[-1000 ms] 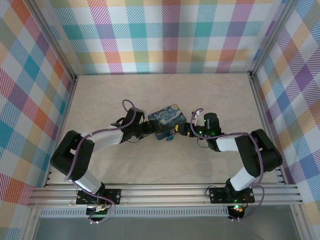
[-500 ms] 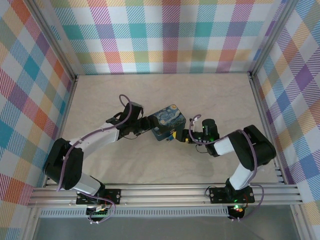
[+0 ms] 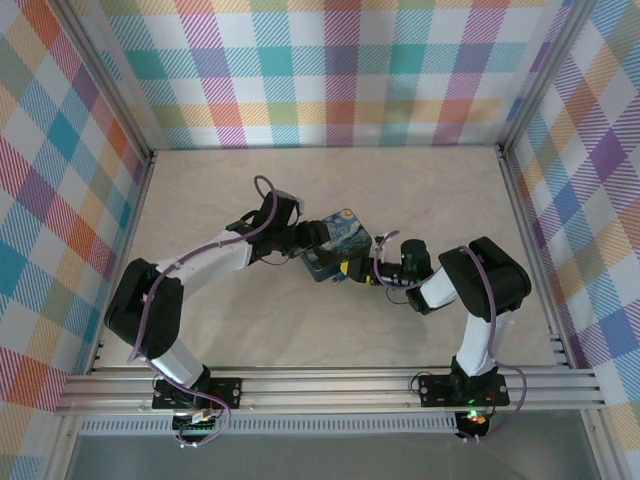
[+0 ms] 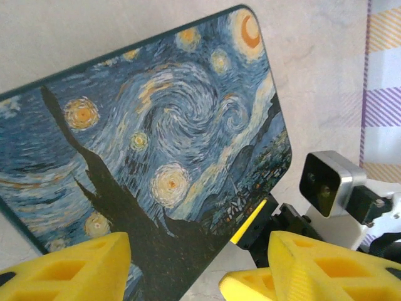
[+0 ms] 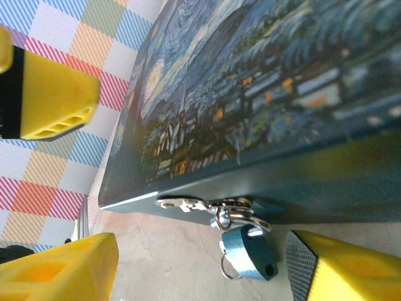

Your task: Unlock a padlock with a key

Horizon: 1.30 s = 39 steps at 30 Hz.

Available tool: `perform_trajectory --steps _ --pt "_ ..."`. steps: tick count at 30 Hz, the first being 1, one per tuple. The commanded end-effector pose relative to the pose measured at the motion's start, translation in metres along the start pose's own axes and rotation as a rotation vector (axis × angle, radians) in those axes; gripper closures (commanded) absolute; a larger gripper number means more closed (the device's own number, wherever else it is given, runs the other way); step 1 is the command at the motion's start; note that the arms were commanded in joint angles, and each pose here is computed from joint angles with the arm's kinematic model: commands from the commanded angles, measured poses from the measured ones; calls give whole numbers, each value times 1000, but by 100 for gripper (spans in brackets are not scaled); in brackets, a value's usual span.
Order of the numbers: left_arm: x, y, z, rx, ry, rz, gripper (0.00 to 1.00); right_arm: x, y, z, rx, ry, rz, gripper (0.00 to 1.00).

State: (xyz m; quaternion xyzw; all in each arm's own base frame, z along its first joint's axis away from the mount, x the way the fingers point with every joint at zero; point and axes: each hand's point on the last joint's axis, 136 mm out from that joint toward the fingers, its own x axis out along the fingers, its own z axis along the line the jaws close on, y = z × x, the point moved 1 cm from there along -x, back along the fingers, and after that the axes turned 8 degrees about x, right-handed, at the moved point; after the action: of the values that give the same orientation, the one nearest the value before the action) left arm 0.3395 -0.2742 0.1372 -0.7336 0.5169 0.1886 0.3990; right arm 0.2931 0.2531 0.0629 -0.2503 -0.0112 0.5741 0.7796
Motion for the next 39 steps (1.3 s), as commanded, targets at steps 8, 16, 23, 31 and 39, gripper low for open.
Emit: perform_trajectory --steps 8,16,23,31,39 --pt "20 1 -6 12 20 33 44 13 -1 10 -27 -54 26 29" --pt "28 3 0 5 4 43 44 13 1 18 -49 -90 25 35" --pt "31 4 2 -1 1 44 45 12 4 14 -45 -75 26 42" --pt "31 4 4 -1 -8 42 45 10 7 8 -37 -42 34 53" --pt "33 3 4 -2 -9 40 45 10 9 2 -27 -14 37 65"
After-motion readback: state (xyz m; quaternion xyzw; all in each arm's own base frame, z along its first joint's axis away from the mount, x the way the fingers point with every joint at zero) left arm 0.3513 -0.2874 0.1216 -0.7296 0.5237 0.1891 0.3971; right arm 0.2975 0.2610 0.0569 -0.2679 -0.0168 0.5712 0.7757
